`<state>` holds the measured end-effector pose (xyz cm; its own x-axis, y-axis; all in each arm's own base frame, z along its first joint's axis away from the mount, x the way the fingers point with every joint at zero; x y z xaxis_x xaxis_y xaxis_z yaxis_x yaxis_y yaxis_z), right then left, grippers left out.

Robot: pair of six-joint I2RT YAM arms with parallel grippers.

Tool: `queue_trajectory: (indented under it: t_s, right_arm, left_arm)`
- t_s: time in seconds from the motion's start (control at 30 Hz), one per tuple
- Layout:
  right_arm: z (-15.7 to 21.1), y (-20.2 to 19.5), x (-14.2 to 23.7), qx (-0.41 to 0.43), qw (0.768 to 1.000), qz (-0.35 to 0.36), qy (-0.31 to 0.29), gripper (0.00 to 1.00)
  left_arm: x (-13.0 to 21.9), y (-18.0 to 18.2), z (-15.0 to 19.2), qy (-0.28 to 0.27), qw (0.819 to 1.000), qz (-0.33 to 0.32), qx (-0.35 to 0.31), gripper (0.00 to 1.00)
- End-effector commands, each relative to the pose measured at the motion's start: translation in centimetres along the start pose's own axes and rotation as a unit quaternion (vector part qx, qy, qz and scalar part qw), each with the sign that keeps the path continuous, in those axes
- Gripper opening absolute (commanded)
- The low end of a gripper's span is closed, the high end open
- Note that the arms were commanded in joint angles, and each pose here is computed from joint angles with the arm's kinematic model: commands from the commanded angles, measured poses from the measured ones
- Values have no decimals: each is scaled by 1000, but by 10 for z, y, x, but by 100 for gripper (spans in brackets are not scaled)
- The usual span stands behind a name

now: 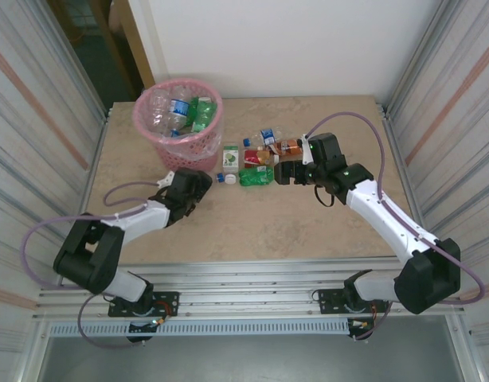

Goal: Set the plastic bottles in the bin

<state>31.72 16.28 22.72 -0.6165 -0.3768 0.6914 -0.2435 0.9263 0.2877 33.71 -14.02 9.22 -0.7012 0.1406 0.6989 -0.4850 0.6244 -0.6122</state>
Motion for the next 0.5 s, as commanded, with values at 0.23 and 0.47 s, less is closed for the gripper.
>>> queue_trajectory:
  t_s: [0.23,0.47]
  right_arm:
    - [-4,0,-4,-7,1000,-8,0,98]
    - [-3,1,-8,-10,1000,-13,3,98]
  left_arm:
    - [-36,-30,-6,0,999,19,42,97]
    - [-46,-7,-2,-4,996,-42,83,96]
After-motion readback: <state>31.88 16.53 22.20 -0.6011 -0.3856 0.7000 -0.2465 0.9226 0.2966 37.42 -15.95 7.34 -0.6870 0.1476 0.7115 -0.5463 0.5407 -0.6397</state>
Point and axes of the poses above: each hand's point on the last joint's axis, 136 mm out from that joint toward the fingers, its own x axis back along the fingers, its own y axis along the line the jaws close on, z = x × y, the point moved 3 cm from there along x, back along the fingers, and after that the axes turned 2 degrees about -x, right-handed, at the moved point
